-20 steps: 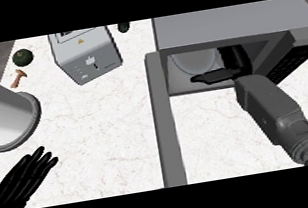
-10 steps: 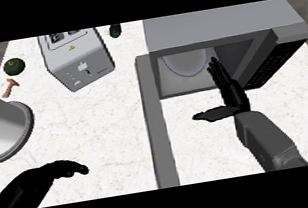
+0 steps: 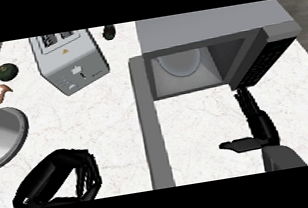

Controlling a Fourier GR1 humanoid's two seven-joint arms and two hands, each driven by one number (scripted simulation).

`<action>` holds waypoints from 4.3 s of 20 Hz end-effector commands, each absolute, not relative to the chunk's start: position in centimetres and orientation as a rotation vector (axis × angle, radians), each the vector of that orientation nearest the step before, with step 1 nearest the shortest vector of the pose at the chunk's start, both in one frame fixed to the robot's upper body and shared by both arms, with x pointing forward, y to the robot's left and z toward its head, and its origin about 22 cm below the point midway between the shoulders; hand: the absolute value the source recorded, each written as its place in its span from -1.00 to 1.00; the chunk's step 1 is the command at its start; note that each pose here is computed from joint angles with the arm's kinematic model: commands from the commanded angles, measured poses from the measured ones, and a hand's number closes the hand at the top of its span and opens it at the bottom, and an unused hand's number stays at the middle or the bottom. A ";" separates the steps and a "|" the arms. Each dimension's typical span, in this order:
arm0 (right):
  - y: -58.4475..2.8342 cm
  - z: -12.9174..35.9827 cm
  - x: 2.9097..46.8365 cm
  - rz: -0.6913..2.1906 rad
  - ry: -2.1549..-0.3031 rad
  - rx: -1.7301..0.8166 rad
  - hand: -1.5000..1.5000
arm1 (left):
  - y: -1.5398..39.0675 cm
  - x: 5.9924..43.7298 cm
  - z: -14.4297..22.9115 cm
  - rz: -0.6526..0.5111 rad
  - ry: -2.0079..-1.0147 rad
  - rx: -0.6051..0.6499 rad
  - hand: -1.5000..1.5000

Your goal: Pick up the milk, place it into the microwave and close the microwave

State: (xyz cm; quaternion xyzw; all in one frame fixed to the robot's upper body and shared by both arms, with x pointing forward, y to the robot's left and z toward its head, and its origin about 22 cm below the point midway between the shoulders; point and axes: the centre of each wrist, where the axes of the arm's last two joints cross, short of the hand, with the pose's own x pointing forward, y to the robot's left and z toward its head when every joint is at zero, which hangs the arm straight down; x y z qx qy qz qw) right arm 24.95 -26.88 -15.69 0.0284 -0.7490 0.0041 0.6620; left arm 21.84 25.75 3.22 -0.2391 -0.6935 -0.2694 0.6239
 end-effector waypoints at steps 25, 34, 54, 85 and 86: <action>-34.3 -3.6 12.3 0.042 -1.935 0.314 -1.00 | 5.2 19.7 -4.3 -0.954 -1.529 -0.617 1.00; -32.5 2.0 11.6 0.155 -1.936 0.404 -1.00 | 1.2 19.9 -2.4 -0.866 -1.619 -0.515 1.00; -30.1 8.0 11.8 0.205 -1.919 0.504 -1.00 | -0.3 29.5 2.4 -0.539 -1.787 -0.226 1.00; -30.5 11.4 12.9 0.245 -1.948 0.556 -1.00 | 0.9 35.6 4.4 -0.196 -1.753 -0.192 1.00; -30.2 11.8 12.9 0.266 -1.945 0.579 -1.00 | 0.8 35.5 4.7 -0.174 -1.776 -0.214 1.00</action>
